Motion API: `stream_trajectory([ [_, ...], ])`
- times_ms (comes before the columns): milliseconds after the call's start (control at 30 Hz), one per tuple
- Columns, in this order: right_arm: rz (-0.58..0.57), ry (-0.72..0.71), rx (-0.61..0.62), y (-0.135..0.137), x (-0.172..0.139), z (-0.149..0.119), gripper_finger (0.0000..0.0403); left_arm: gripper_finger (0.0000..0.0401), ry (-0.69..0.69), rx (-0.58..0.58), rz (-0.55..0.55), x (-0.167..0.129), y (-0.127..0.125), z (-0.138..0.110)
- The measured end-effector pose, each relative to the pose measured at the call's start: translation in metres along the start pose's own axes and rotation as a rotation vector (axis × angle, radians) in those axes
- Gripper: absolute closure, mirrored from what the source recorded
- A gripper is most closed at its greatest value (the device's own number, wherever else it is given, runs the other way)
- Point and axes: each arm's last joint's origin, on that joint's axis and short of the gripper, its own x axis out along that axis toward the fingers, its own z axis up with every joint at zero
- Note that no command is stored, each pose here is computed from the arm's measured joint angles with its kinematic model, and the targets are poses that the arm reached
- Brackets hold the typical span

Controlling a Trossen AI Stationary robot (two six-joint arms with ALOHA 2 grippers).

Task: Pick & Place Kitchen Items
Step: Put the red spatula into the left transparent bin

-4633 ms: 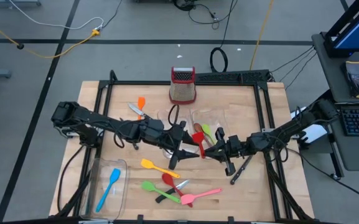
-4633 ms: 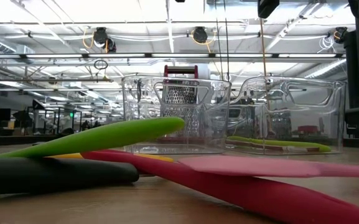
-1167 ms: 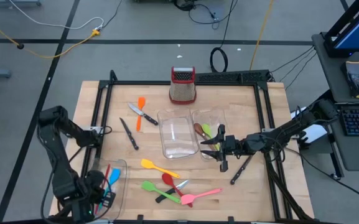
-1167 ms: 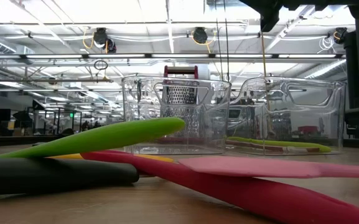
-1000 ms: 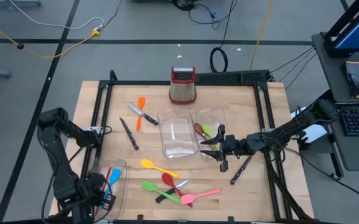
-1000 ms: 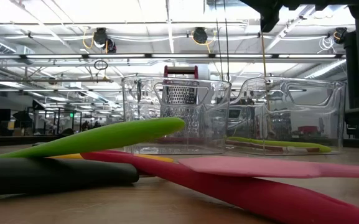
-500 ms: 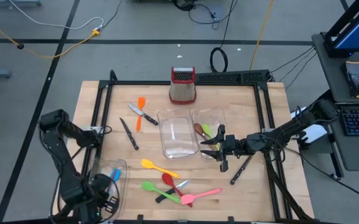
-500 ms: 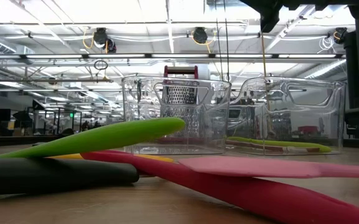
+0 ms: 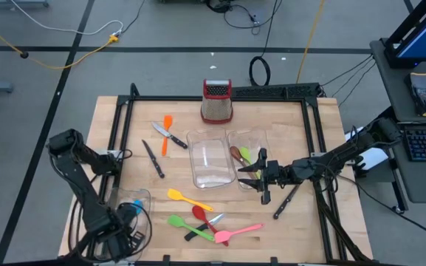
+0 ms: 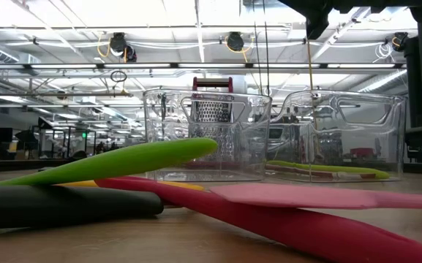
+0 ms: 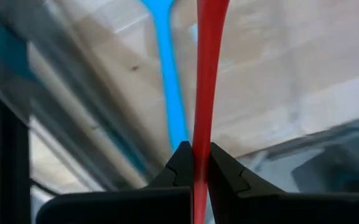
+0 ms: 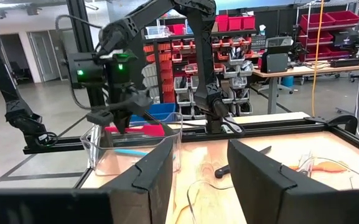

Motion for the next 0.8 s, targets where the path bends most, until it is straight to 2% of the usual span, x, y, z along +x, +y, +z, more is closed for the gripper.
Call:
stream_trajectory([
  [367,0.001,0.0,0.0,0.0,0.0,0.0,0.0259,0.0393,0.047,0.039,-0.033,0.041,0.002,0.019],
  [667,0.001,0.0,0.001,0.0,0.0,0.0,0.0259,0.0376,0.074,0.054,-0.032,0.045,0.0,0.026],
  [800,0.001,0.0,0.001,0.0,0.0,0.0,0.0259,0.0355,0.075,0.048,-0.036,0.045,0.0,0.026],
])
